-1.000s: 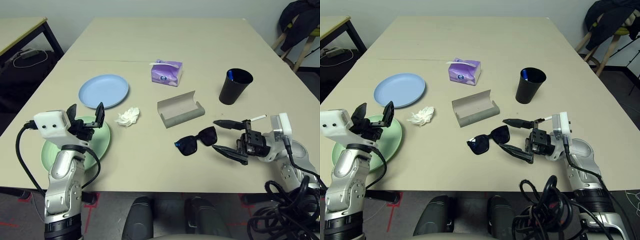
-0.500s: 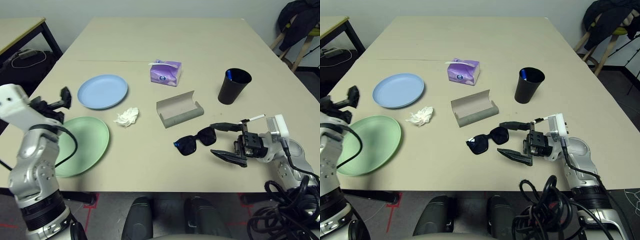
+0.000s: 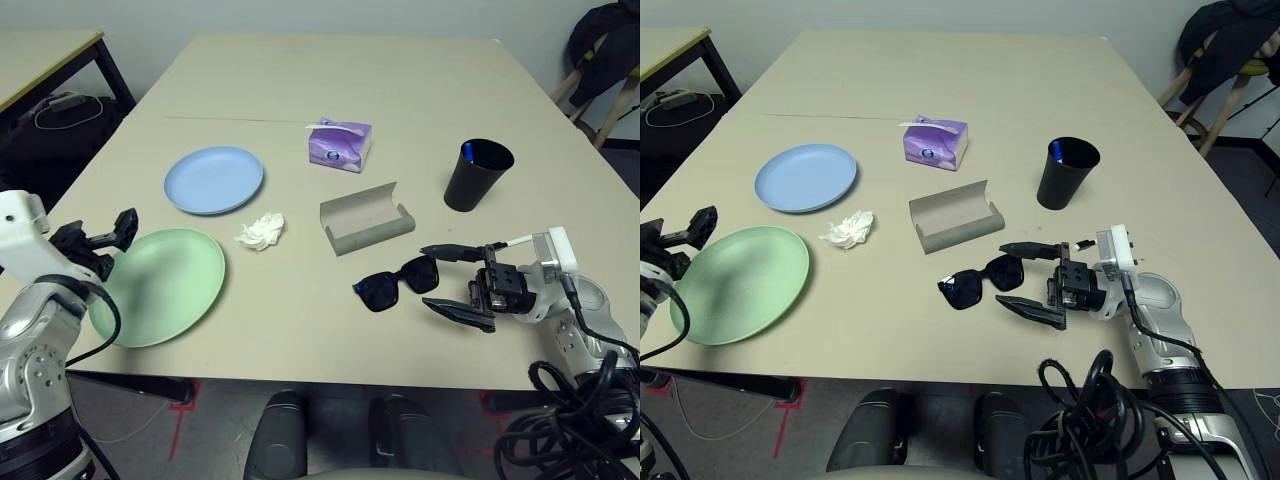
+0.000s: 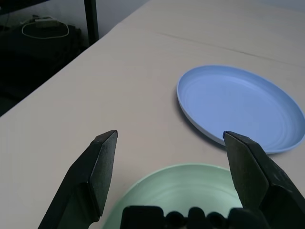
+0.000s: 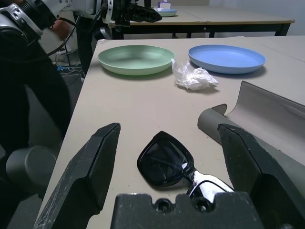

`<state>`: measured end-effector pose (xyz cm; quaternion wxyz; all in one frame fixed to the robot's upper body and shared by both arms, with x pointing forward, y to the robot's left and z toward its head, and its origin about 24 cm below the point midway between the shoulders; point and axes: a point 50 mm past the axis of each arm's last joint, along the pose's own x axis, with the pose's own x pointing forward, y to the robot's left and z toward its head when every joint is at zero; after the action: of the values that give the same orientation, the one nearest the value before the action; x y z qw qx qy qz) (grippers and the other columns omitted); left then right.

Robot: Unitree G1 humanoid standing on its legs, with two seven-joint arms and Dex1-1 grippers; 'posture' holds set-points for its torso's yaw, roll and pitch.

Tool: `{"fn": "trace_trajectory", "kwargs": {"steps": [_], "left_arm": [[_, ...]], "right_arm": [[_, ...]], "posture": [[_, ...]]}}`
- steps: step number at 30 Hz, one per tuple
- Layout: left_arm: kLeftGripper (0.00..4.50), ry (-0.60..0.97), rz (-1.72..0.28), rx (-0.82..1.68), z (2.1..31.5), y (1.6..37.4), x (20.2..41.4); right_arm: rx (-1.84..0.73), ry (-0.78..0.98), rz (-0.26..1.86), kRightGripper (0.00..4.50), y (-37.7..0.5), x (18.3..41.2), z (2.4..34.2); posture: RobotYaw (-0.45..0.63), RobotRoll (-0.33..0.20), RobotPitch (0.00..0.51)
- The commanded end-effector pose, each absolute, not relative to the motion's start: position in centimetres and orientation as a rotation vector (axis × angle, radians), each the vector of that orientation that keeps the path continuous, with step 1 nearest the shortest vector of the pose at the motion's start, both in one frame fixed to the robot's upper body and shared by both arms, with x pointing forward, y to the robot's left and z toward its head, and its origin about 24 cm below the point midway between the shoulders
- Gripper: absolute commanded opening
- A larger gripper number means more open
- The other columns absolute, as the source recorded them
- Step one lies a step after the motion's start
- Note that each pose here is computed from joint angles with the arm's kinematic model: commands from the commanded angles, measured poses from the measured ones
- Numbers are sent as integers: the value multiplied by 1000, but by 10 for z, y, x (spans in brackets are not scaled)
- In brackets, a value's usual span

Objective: Organize and tidy the items on the table.

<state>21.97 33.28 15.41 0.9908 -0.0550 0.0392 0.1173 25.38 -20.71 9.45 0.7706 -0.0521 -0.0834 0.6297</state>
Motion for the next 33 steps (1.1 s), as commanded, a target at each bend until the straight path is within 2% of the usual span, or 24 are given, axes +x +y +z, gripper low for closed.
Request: {"fn": "trace_trajectory", "kwargs": {"steps": [1, 11, 21, 27, 33], "left_arm": [[4485, 138, 241, -120, 145, 340, 215], [4485, 203, 189, -81, 138, 340, 219], [4485, 305, 199, -157, 133, 348, 221], [4485, 402, 254, -85, 125, 360, 217], [4485, 446, 221, 7, 124, 363, 214]], "right_arm": [[-129, -190, 1380, 4500, -206, 253, 98], [-124, -186, 1385, 4500, -201, 250, 92], [-140, -184, 1375, 4500, -203, 249, 91], [-138, -182, 1368, 4500, -203, 248, 92], [-138, -179, 1364, 4500, -204, 248, 92]], "posture": [[207, 0, 114], [201, 0, 109], [188, 0, 117], [187, 0, 120], [185, 0, 122]]}}
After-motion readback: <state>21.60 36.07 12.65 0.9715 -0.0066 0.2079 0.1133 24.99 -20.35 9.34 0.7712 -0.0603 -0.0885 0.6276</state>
